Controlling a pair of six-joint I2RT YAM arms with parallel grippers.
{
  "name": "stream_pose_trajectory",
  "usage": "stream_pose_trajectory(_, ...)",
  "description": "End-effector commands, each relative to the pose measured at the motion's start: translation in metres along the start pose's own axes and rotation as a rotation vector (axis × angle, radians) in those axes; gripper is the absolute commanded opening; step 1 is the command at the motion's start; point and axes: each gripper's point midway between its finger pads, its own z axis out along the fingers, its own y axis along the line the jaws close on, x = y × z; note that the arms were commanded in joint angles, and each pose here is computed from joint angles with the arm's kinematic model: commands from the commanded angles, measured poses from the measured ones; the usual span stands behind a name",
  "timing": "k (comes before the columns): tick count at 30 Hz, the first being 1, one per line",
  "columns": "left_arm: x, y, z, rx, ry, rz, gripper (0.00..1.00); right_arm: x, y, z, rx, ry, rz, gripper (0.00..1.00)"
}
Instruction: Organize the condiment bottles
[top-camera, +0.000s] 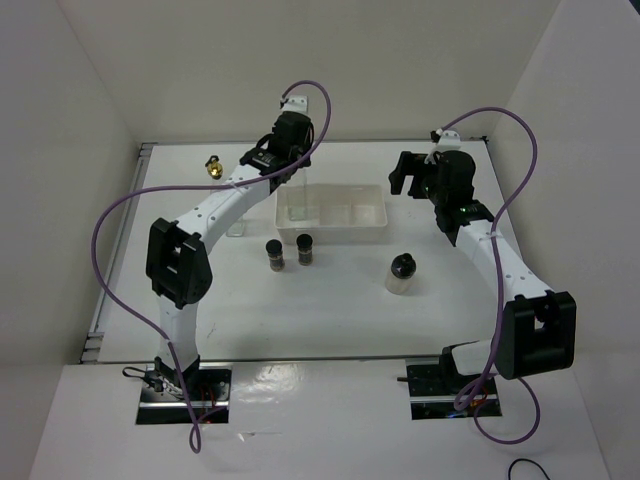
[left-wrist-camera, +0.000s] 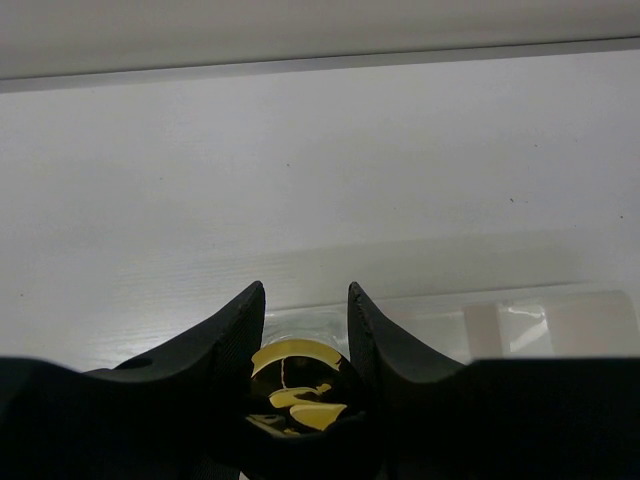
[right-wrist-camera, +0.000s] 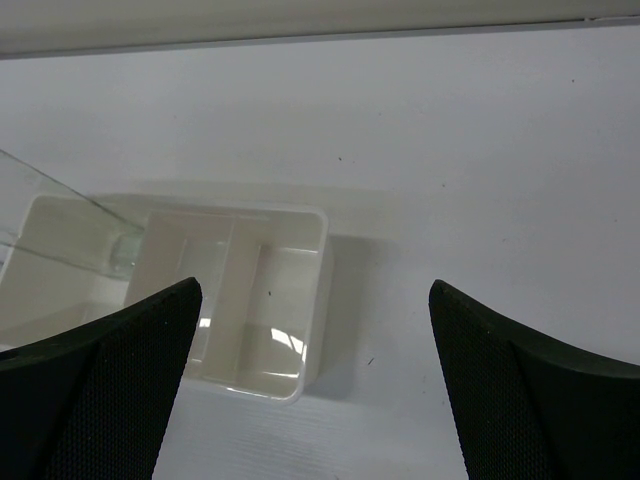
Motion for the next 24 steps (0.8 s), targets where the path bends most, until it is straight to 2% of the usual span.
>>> stream_pose_trajectory(1,-0.053,-0.006,-0.02,0.044,-0.155,-0.053,0.04,-0.005,-0.002,0.002,-0.004,-0.025,-0.02,0.99)
stream_pose_trajectory(3,-0.048,-0.007,-0.019,0.053,-0.144,-0.049,0.05,-0.003,-0.002,0.002,-0.002,-0.016,-0.019,0.99)
stream_pose_trajectory(11,-0.033,-0.005,-0.015,0.044,-0.107,-0.032,0.2,-0.003,-0.002,0.002,-0.002,-0.016,-0.019,0.99)
stream_pose_trajectory(13,-0.03,-0.004,-0.015,0.041,-0.096,-0.027,0.29,-0.003,-0.001,0.002,-0.011,-0.014,-0.019,0.99)
stream_pose_trajectory(16,-0.031,-0.003,-0.019,0.04,-0.093,-0.026,0.49,-0.003,-0.001,0.002,-0.011,-0.014,-0.019,0.99)
stream_pose_trajectory(19,-0.033,-0.002,-0.023,0.04,-0.095,-0.026,0.6,-0.003,-0.001,0.002,-0.011,-0.014,-0.019,0.99)
stream_pose_trajectory(20,-0.031,-0.001,-0.023,0.038,-0.086,-0.022,0.67,-0.003,-0.001,0.002,-0.011,-0.014,-0.019,0.99)
stream_pose_trajectory(24,-0.03,0.004,-0.028,0.027,-0.082,-0.011,0.74,0.001,-0.002,0.004,-0.009,-0.005,-0.019,0.99)
